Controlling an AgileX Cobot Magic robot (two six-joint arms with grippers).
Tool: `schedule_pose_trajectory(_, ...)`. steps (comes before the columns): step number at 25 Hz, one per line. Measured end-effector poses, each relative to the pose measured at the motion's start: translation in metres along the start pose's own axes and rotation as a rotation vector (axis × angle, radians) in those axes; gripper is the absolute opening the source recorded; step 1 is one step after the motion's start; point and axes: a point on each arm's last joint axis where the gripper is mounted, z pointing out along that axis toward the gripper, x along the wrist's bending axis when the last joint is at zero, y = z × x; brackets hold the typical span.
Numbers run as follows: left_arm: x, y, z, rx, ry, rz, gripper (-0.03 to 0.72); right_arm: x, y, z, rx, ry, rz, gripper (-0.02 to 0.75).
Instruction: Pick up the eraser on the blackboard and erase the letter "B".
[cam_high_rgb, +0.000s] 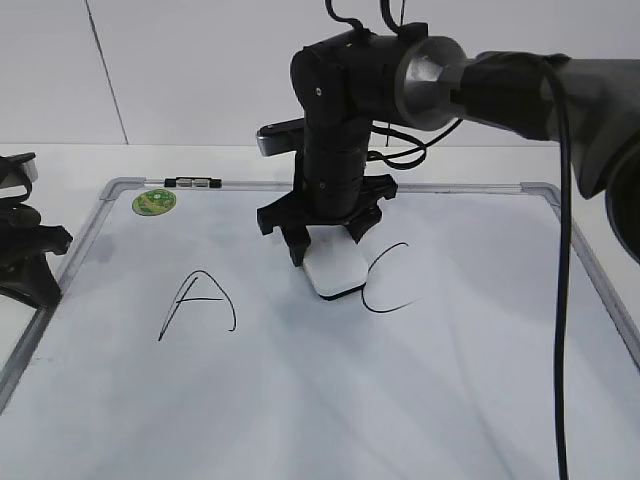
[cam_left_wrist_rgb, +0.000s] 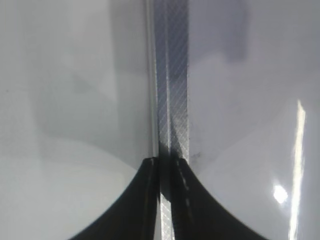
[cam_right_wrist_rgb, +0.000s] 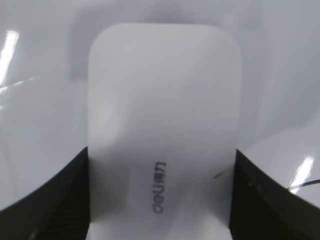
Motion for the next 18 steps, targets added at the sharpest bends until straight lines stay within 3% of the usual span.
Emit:
schedule_pose_trajectory(5,0.000,0.000,0.000,0.002,-0.002,-0.001,0.046,0.001,0.000,-0.008,-0.010,0.000,-0.004,0.529)
schedule_pose_trajectory(9,0.000,0.000,0.000,0.004,-0.003,-0.001,0.046,0.006,-0.005,-0.030,0.013,0.080,0.028,0.529)
schedule_pose_trajectory(18,0.000,0.000,0.000,0.002,-0.002,-0.001,0.046,-0.012,-0.010,-0.138,-0.214,0.080,0.078,0.529)
